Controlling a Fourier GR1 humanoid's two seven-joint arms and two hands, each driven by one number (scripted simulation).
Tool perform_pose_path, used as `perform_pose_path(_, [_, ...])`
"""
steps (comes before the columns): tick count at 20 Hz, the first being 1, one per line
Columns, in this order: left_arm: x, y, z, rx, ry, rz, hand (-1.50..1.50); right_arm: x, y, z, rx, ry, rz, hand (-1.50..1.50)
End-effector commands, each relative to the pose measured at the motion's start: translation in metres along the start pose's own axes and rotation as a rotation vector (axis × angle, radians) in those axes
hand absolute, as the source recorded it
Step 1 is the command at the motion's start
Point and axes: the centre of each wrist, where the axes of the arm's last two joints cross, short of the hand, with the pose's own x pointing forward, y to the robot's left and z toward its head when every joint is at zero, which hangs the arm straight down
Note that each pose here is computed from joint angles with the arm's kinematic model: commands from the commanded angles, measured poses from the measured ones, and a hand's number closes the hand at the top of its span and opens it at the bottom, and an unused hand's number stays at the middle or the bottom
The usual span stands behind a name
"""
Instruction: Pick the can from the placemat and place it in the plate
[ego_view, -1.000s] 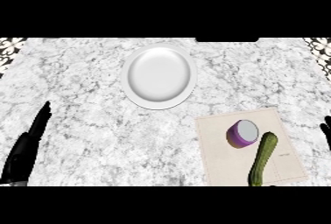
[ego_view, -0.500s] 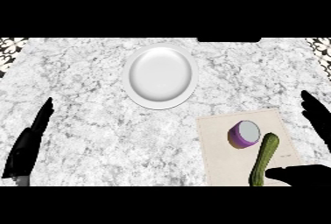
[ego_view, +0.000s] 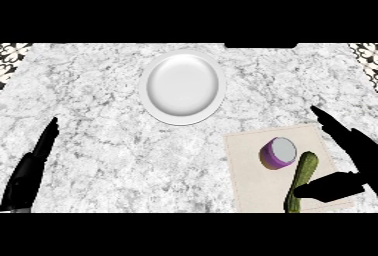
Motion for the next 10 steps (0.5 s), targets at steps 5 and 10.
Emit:
perform_pose_path(5, [0.001, -0.009, 0.004, 0.006, 0.0, -0.005, 0.0, 0.0, 0.017, -0.037, 0.077, 0.034, 0.052, -1.5])
perform_pose_path(10, [0.019, 0.002, -0.008, -0.004, 0.005, 0.002, 0.0, -0.032, 0.02, -0.038, 0.147, 0.008, 0.03, -1.5])
